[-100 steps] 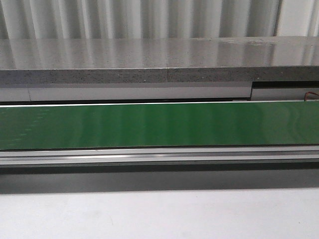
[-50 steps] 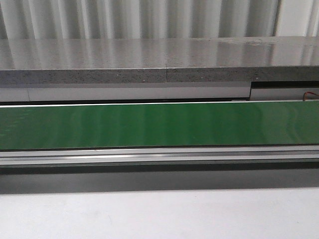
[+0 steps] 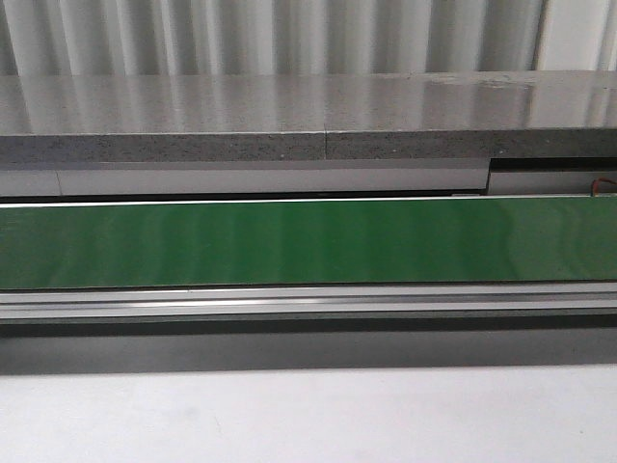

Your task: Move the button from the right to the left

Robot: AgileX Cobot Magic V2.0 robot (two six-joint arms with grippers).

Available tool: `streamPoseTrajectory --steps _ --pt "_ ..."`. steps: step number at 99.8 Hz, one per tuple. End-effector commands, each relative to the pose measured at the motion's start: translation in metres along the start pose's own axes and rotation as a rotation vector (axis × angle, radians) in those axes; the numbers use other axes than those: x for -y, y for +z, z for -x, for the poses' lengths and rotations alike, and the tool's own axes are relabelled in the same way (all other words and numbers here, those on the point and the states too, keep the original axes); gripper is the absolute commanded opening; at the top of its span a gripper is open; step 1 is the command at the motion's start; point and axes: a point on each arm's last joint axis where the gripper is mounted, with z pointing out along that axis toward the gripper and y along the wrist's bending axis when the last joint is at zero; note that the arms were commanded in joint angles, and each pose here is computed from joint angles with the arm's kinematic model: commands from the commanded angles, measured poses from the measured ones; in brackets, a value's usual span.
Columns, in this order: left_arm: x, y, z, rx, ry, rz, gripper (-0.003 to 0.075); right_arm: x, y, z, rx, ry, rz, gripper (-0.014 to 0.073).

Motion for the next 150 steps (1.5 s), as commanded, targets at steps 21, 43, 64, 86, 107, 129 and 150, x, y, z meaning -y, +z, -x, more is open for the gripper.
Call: streamPoseTrajectory --steps 21,43,64,86,107,129,150 --pt "0.000 -0.001 0.000 0.084 -0.009 -0.001 -0.0020 -0.002 -0.009 0.005 0.030 -0.026 0.012 0.0512" --pt "0.000 -0.001 0.000 0.084 -0.009 -0.001 -0.0020 -0.007 -0.038 0.003 0.138 -0.035 0.035 0.0515" --pt "0.000 -0.001 0.000 0.084 -0.009 -0.001 -0.0020 -0.032 -0.081 -0.009 0.258 -0.131 0.054 0.0246" --pt "0.000 -0.001 0.000 0.084 -0.009 -0.001 -0.0020 -0.059 -0.105 -0.035 0.329 -0.205 0.104 -0.0065" --pt "0.000 -0.001 0.000 0.084 -0.009 -0.001 -0.0020 -0.071 -0.113 -0.071 0.391 -0.233 0.158 -0.0067" --pt "0.000 -0.001 0.000 0.084 -0.009 -0.001 -0.0020 -0.065 -0.118 -0.113 0.500 -0.230 0.162 -0.0067" --pt "0.000 -0.001 0.000 0.084 -0.009 -0.001 -0.0020 -0.056 -0.127 -0.156 0.636 -0.223 0.164 -0.0067"
